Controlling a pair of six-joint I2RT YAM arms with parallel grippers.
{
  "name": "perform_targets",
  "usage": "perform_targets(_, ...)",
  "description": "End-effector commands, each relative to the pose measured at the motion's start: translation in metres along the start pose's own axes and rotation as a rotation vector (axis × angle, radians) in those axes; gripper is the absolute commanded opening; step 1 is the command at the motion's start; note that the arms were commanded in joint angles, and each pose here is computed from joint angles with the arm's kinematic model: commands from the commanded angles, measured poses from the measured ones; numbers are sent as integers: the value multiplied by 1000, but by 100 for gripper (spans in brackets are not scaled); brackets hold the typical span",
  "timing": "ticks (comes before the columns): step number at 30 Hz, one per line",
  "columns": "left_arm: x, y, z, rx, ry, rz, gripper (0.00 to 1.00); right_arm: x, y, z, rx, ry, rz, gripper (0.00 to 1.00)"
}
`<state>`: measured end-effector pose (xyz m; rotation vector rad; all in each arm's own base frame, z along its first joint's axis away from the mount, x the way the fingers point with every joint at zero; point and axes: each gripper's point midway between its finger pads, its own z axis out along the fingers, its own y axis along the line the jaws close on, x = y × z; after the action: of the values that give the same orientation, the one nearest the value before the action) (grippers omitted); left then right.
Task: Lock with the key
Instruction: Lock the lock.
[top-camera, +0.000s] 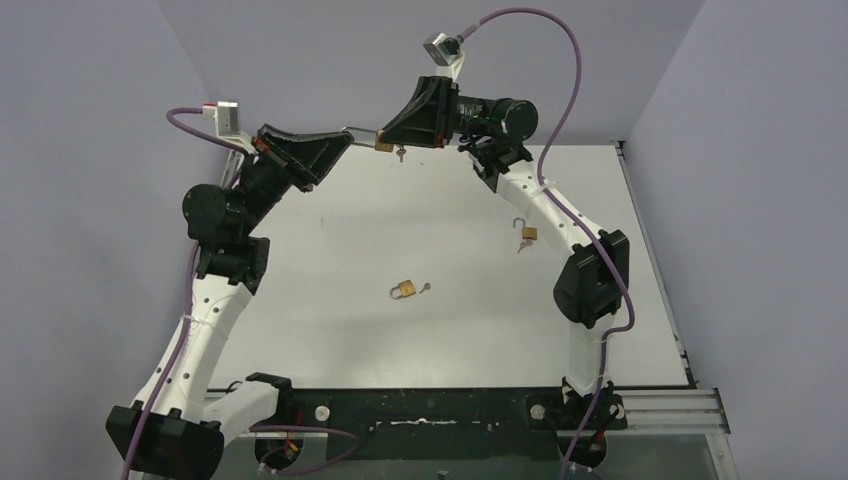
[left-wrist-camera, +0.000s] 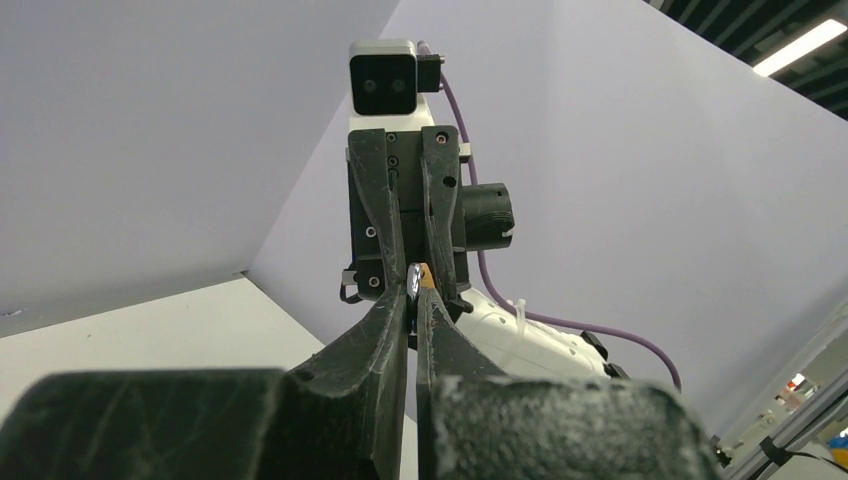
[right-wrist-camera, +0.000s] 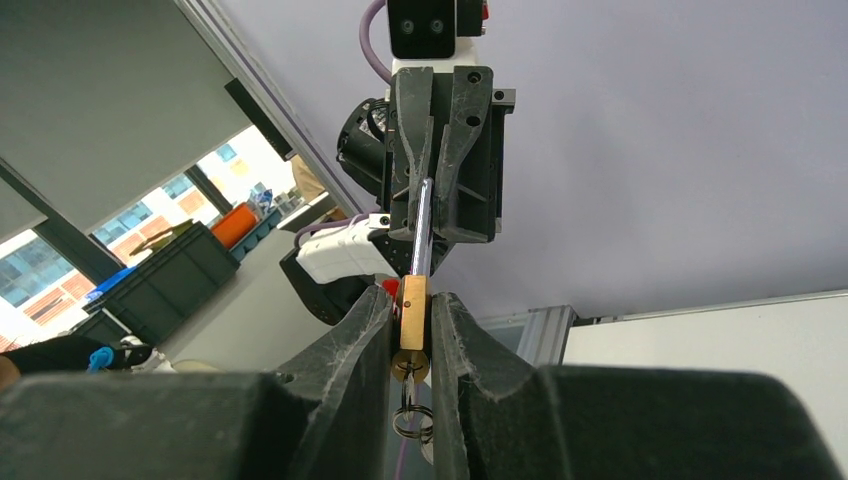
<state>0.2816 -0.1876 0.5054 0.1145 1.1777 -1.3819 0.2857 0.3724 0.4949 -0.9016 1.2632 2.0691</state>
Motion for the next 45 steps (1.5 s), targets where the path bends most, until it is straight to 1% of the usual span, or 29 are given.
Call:
perform_targets(1, -8, -9, 6, -3, -29, -10, 0, -16, 39, 3, -56, -28, -144, 0)
perform_targets(5, 3, -7, 8, -21, -4, 4, 0, -16, 43, 5, -60, -28, -149, 0)
perform_targets(20, 15, 4, 17, -54, 15, 26, 0, -8, 50, 13, -77, -9, -151, 0)
perform_targets(28, 28, 10, 23, -61, 42, 15, 0, -1, 52, 22, -97, 9, -138, 0)
perform_targets(36, 45, 17, 24, -76, 69, -25, 0, -2, 56, 28, -109, 12, -153, 0)
perform_targets(45, 82, 25, 20, -101, 117, -53, 0, -15, 65, 35, -136, -15, -182, 0)
